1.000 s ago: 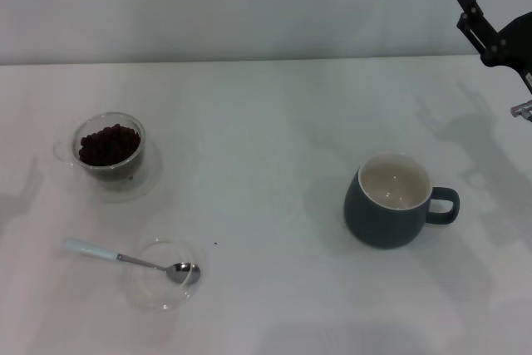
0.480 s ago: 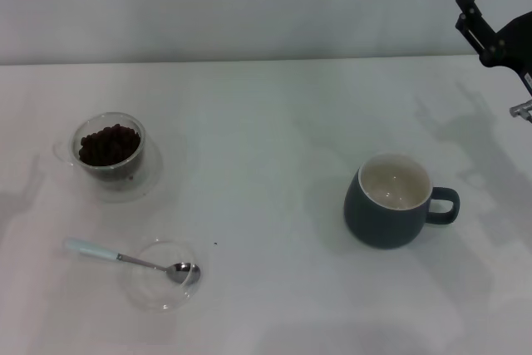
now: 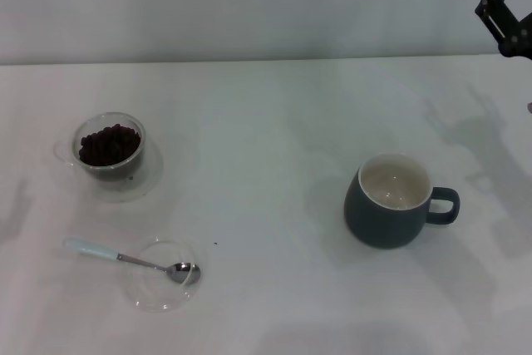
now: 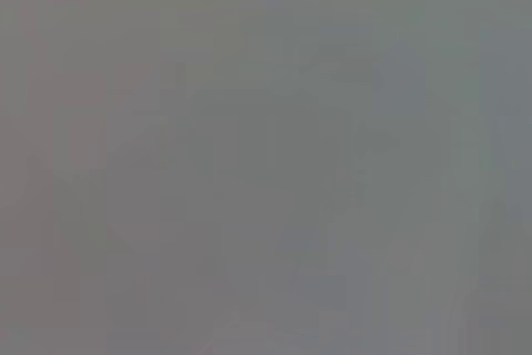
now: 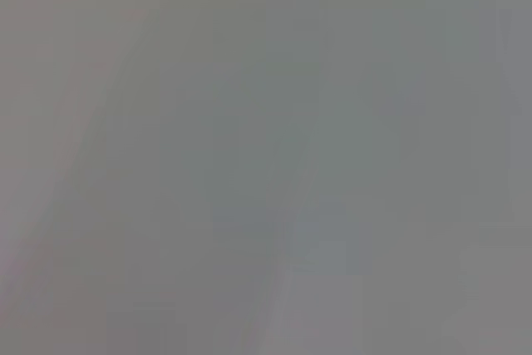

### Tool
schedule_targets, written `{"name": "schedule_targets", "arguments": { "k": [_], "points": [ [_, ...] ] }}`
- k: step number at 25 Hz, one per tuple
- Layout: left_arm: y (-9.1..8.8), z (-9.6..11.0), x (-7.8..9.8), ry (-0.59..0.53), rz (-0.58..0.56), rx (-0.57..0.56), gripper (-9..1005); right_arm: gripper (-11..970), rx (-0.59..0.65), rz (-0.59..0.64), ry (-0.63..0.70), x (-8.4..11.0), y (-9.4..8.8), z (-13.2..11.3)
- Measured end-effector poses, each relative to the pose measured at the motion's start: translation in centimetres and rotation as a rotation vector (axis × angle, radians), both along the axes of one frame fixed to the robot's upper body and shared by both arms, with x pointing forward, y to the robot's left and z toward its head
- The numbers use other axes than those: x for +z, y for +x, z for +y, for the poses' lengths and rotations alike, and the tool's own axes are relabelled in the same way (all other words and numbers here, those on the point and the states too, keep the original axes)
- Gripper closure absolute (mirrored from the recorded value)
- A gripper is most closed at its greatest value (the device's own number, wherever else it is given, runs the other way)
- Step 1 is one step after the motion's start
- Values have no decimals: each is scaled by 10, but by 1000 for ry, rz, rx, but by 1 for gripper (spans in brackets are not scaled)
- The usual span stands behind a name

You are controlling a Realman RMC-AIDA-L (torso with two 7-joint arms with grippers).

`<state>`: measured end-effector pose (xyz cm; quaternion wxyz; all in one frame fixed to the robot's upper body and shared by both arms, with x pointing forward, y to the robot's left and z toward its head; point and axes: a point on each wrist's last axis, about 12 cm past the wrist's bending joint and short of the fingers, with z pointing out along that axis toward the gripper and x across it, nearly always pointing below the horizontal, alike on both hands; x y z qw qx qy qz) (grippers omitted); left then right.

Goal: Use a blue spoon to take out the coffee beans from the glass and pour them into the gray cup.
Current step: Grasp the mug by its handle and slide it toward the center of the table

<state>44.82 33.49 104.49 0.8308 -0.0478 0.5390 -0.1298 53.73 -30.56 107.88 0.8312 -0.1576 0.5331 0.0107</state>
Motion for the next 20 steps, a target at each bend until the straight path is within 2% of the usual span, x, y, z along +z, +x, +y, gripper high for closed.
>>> {"name": "schedule_targets", "arguments": {
  "k": [7,16,20],
  "points": [
    [-12,1,-6,-180,40,-90,136,133,-2,-8,3,-1,-5,-3],
    [-20,-1,-16,-182,109,-68,136,133,5,6,4,-3,-5,-3],
    [-20,-1,-20,-166,139,-51,136,133,15,61,46,-10,-11,-7]
  ]
}}
